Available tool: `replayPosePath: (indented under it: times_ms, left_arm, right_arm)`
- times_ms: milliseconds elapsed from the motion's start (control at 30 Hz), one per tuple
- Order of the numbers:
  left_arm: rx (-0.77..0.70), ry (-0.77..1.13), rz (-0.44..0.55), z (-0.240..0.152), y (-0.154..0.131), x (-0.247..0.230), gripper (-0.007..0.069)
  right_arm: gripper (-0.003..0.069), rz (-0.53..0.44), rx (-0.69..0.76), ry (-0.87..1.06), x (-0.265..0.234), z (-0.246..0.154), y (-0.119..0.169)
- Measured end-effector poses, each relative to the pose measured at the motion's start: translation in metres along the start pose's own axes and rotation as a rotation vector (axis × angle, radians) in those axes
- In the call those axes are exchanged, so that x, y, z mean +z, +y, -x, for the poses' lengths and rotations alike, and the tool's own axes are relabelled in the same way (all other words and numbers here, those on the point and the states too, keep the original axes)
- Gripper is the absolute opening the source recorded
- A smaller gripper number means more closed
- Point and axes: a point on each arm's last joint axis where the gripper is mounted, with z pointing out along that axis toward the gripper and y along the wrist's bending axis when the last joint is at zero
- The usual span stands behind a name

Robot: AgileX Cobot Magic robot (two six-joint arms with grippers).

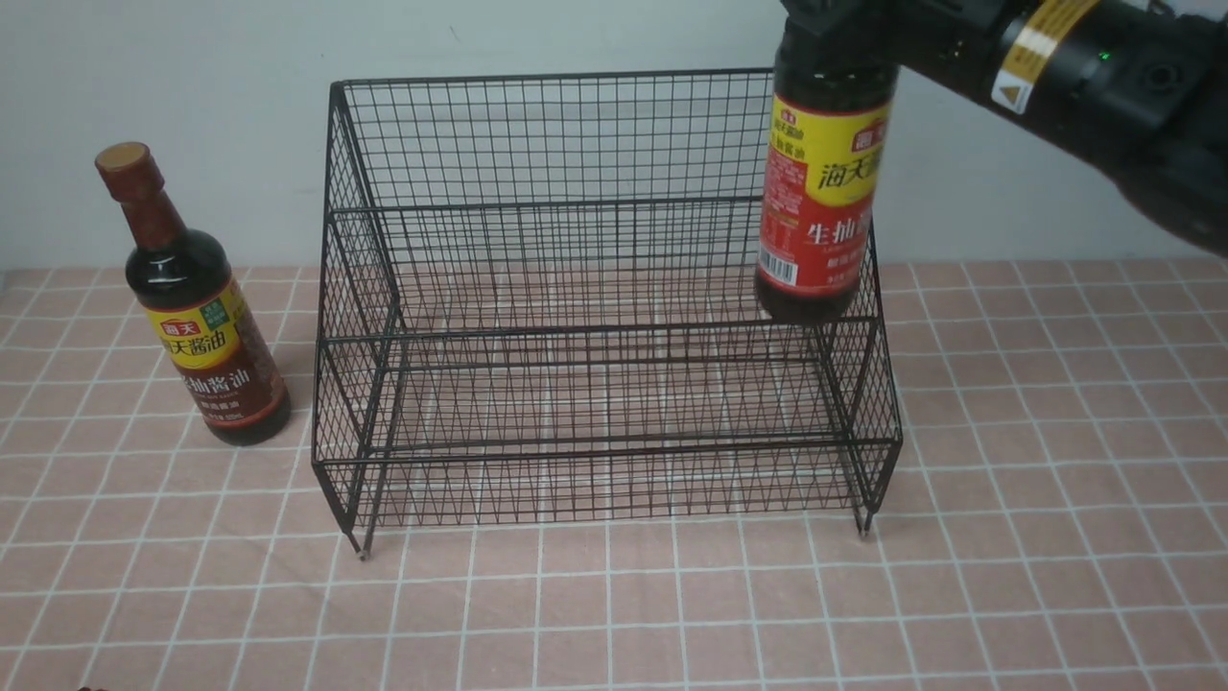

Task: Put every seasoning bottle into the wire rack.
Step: Use the right arm to put the condiment bottle back on the shelf

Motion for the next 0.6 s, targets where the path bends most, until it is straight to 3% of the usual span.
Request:
replayPosePath:
  times_ms: [333, 600]
  left_arm:
    - [0.000, 0.000, 0.000, 0.000, 0.000, 0.000, -0.0007]
    - [0.000, 0.000, 0.000, 0.000, 0.000, 0.000, -0.0007]
  right_arm:
    - [0.0267, -0.100, 0.025, -0.051, 0.011, -0.025, -0.014]
    - [0.0267, -0.125, 0.071, -0.017, 0.016, -0.045, -0.017]
